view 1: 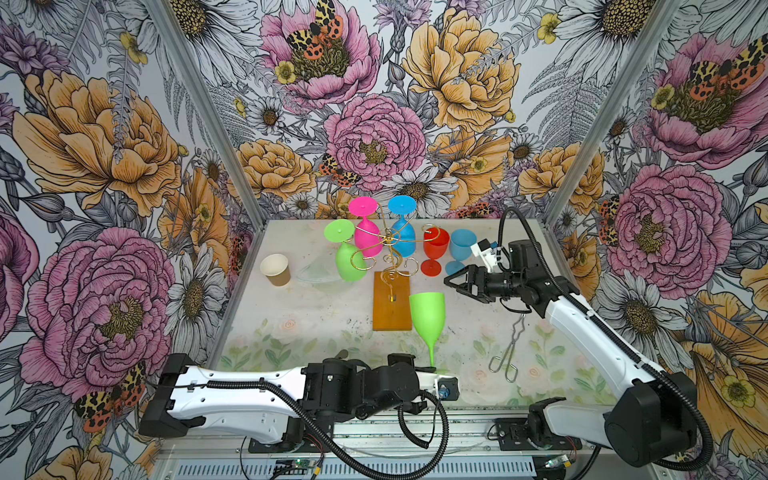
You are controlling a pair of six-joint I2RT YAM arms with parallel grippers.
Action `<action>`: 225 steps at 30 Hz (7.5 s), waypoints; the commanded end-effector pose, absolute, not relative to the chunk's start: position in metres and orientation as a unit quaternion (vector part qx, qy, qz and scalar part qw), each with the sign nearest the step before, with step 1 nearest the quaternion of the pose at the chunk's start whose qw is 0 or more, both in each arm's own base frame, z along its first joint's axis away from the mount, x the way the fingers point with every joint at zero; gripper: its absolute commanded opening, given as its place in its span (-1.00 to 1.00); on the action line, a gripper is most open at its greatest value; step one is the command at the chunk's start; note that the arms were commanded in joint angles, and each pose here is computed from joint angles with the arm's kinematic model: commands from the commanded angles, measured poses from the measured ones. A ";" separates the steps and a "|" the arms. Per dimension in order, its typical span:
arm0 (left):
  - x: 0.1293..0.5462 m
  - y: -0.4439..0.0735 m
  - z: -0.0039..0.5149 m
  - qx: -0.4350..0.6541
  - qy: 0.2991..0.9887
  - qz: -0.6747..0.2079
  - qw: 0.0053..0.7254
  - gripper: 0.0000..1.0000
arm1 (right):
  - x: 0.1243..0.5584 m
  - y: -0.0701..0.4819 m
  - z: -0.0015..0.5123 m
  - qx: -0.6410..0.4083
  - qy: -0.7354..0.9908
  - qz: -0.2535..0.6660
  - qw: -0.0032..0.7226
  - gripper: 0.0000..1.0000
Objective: Take the wine glass off the wine glass rack
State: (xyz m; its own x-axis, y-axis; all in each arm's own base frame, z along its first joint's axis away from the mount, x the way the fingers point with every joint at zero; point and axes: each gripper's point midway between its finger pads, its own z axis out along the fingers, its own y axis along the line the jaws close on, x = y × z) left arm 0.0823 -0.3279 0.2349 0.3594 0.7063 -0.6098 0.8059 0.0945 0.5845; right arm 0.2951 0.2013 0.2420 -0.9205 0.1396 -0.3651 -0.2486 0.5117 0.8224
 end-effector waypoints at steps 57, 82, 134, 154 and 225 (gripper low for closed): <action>0.155 -0.235 0.182 0.789 0.331 0.351 0.380 -1.00 | 0.241 0.267 0.238 -0.126 0.846 0.513 0.078 -0.68; 0.144 -0.247 0.182 0.753 0.412 0.283 0.428 -0.10 | 0.278 0.228 0.242 -0.093 0.868 0.463 0.154 -0.98; 0.237 -0.083 0.295 -0.071 0.850 -0.084 0.516 0.64 | 0.431 0.176 0.186 -0.096 0.959 0.053 0.261 -1.00; 0.260 -0.054 0.311 -0.122 0.854 -0.116 0.493 0.67 | 0.447 0.183 0.172 -0.097 0.960 0.053 0.258 -1.00; 0.368 -0.104 0.371 -0.173 0.809 -0.386 0.409 0.10 | 0.329 0.154 0.265 -0.082 0.905 0.214 0.358 0.58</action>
